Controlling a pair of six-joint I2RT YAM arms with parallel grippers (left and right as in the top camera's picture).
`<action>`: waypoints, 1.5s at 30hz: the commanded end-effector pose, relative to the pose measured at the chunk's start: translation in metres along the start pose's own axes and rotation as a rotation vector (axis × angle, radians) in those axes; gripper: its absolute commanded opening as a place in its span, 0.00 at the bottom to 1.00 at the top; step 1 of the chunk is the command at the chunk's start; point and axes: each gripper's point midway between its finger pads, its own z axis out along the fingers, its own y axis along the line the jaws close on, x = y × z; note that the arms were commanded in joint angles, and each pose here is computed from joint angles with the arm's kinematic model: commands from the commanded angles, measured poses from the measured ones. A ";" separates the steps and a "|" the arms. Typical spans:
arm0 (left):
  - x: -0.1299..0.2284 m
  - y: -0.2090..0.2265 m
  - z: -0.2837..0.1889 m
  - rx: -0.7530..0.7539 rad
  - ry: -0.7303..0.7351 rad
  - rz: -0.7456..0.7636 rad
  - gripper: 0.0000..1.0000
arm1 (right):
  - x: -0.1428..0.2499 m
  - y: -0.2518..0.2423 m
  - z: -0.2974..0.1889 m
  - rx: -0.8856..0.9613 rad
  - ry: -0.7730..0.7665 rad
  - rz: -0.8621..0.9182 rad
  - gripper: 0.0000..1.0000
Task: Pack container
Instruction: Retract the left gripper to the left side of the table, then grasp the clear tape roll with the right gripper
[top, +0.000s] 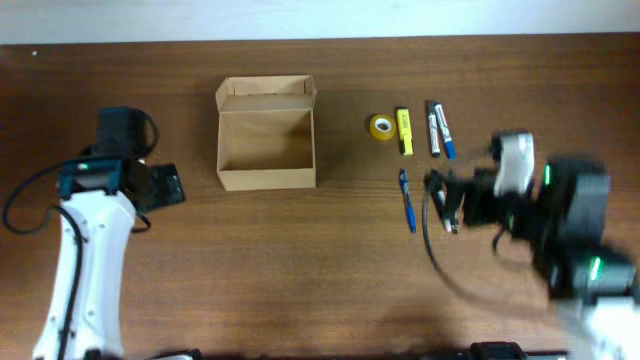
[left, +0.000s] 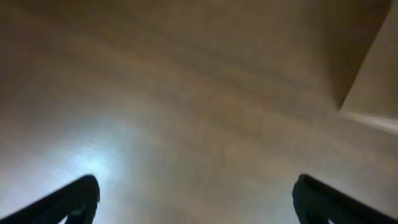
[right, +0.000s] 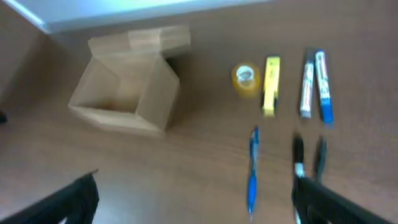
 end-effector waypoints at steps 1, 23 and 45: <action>-0.013 -0.017 0.028 0.233 0.029 0.028 1.00 | -0.054 -0.008 0.013 0.091 0.155 -0.102 0.99; -0.032 -0.016 0.039 0.372 -0.022 0.022 1.00 | -0.086 -0.049 0.160 0.281 0.339 -0.172 0.99; -0.032 -0.016 0.039 0.372 -0.022 0.022 1.00 | 0.000 -0.040 0.286 0.153 0.554 -0.204 0.90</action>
